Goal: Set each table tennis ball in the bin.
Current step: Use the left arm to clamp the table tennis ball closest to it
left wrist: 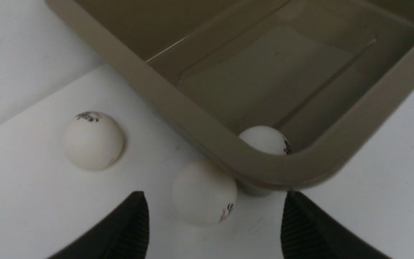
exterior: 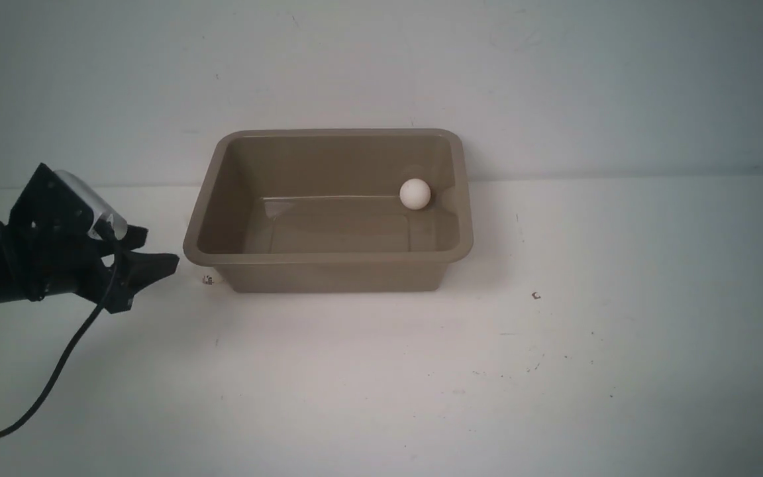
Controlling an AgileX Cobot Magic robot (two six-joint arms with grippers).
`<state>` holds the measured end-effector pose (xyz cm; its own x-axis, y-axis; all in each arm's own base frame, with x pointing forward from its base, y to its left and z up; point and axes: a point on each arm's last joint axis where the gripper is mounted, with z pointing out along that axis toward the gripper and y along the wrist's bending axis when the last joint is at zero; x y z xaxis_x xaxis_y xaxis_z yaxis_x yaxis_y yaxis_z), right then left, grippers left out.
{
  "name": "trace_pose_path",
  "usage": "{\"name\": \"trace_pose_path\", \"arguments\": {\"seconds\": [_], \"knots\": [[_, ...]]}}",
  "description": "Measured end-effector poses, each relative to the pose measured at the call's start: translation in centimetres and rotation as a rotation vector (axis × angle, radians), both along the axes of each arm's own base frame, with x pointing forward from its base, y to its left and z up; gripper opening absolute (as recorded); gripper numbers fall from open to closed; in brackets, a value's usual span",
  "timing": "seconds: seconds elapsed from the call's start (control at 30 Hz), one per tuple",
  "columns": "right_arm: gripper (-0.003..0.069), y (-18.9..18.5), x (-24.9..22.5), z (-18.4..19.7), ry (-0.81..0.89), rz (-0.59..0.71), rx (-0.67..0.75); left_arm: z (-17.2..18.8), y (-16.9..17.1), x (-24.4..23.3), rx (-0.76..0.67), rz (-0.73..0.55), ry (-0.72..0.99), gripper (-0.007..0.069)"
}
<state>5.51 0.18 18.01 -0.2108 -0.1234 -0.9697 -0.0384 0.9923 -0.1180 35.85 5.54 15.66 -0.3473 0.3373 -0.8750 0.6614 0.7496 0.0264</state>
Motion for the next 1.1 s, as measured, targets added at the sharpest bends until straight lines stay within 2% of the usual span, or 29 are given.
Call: {"name": "trace_pose_path", "arguments": {"seconds": [0.23,0.6,0.77,1.1], "knots": [[0.0549,0.0,0.0,0.0,0.000,0.000,0.000,-1.7,0.7,2.0,0.024,-0.035,0.010,0.0447],[0.0549,0.0,0.0,0.0,0.000,0.000,0.000,-5.4,0.8,2.2,-0.012,-0.034,0.087,0.0447],[0.0549,0.0,0.0,0.0,0.000,0.000,0.000,-5.5,0.2,2.5,-0.019,-0.053,0.059,0.0447],[0.0549,0.0,0.0,0.0,0.000,0.000,0.000,-5.6,-2.4,3.5,0.062,-0.067,0.004,0.0447]]}}
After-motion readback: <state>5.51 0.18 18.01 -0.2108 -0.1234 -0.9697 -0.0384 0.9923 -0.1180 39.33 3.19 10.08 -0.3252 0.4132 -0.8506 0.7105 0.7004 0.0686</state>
